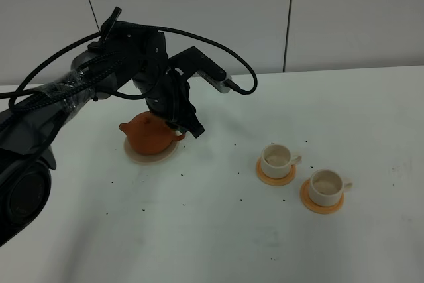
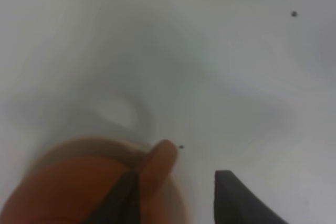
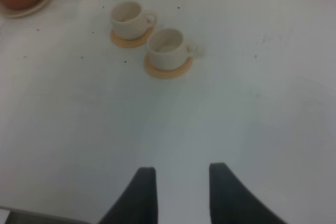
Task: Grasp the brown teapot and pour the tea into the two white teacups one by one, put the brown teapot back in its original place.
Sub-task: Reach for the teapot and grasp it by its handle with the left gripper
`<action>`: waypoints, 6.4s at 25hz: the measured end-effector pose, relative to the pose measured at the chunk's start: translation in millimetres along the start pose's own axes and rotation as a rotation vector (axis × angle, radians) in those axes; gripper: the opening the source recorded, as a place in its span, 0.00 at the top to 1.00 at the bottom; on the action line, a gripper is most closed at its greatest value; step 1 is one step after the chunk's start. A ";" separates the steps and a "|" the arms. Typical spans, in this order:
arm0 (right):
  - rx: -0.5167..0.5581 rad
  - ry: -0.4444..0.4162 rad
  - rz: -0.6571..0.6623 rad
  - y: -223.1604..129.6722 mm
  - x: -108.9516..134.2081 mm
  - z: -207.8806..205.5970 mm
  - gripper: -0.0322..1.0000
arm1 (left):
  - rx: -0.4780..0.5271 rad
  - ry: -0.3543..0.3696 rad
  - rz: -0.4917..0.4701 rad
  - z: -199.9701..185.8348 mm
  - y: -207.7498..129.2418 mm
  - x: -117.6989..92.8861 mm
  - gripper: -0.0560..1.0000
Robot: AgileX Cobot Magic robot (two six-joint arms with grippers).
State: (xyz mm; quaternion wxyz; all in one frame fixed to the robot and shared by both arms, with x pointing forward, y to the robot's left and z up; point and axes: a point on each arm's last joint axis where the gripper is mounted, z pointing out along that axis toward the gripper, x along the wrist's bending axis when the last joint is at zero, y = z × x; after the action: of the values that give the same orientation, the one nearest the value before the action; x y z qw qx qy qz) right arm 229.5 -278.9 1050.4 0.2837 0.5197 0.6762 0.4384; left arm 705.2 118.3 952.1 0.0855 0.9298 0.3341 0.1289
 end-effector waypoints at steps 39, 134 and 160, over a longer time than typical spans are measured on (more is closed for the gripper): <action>0.000 0.000 0.000 0.0 0.0 0.0 0.74 | 0.085 -0.098 -0.043 22.3 -10.0 -5.0 0.57; 0.000 0.001 0.000 0.0 0.1 0.0 0.74 | 0.273 -0.041 -0.612 -68.7 -91.8 30.7 0.57; 0.000 0.003 0.001 0.0 0.2 0.0 0.74 | 0.294 -0.035 -0.545 -14.8 -76.1 52.7 0.57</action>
State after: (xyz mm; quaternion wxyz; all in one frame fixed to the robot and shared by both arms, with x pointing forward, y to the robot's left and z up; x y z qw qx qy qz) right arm 229.4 -278.7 1050.4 0.2826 0.5195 0.6761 0.4395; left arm 694.4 211.3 957.2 -0.0129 0.8105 0.5845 0.0355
